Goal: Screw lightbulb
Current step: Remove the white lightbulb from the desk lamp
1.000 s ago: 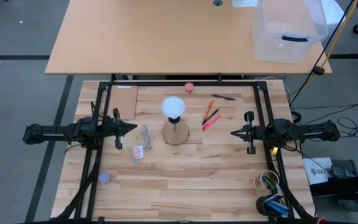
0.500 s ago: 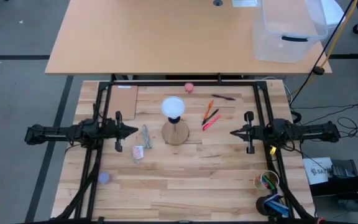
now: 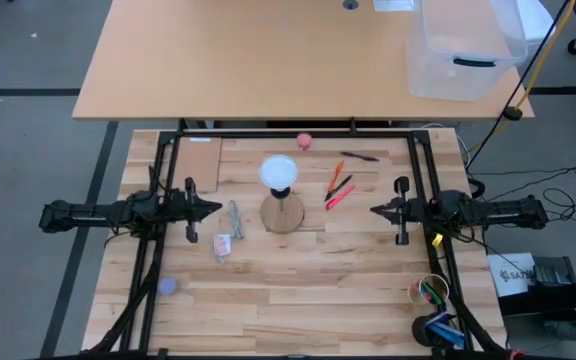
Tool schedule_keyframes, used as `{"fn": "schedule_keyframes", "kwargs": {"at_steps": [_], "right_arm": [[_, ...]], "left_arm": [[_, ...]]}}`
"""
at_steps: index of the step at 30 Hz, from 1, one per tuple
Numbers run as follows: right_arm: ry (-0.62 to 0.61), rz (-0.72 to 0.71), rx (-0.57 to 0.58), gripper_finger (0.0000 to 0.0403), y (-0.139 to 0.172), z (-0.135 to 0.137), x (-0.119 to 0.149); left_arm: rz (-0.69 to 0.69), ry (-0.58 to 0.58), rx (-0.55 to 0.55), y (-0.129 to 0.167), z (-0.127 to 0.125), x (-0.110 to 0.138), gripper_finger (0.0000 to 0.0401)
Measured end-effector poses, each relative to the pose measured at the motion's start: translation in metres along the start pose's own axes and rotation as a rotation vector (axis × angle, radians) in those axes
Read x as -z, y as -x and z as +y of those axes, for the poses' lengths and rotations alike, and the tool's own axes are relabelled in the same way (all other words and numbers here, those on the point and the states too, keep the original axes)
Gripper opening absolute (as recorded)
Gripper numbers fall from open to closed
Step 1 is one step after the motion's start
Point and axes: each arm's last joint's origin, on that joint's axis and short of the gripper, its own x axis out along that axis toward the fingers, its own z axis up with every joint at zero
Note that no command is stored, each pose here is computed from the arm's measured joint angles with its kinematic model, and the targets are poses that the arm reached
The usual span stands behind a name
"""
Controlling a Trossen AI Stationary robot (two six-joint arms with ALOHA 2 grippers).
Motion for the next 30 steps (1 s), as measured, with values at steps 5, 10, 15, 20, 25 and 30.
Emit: {"fn": "schedule_keyframes", "kwargs": {"at_steps": [5, 10, 15, 20, 25, 30], "right_arm": [[0.022, -0.078, 0.043, 0.0, -0.002, -0.002, -0.008], [0.053, -0.143, 0.058, 0.0, -0.007, -0.004, -0.024], [0.083, -0.142, 0.06, 0.0, -0.02, -0.006, -0.048], [0.113, -0.122, 0.109, 0.0, -0.047, -0.009, -0.07], [0.136, -0.102, 0.131, 0.0006, -0.079, -0.01, -0.078], [0.163, -0.068, 0.091, 0.0033, -0.109, -0.008, -0.076]], "left_arm": [[-0.114, 0.001, -0.005, 0.001, 0.0, -0.011, 0.0], [-0.19, 0.004, -0.003, 0.003, -0.001, -0.034, 0.0], [-0.174, -0.031, -0.02, -0.004, -0.002, -0.054, 0.0], [-0.114, -0.054, -0.074, -0.028, -0.004, -0.068, 0.0], [-0.119, -0.046, -0.102, -0.058, -0.007, -0.071, 0.0], [-0.07, -0.045, -0.114, -0.082, -0.01, -0.059, 0.0016]]}}
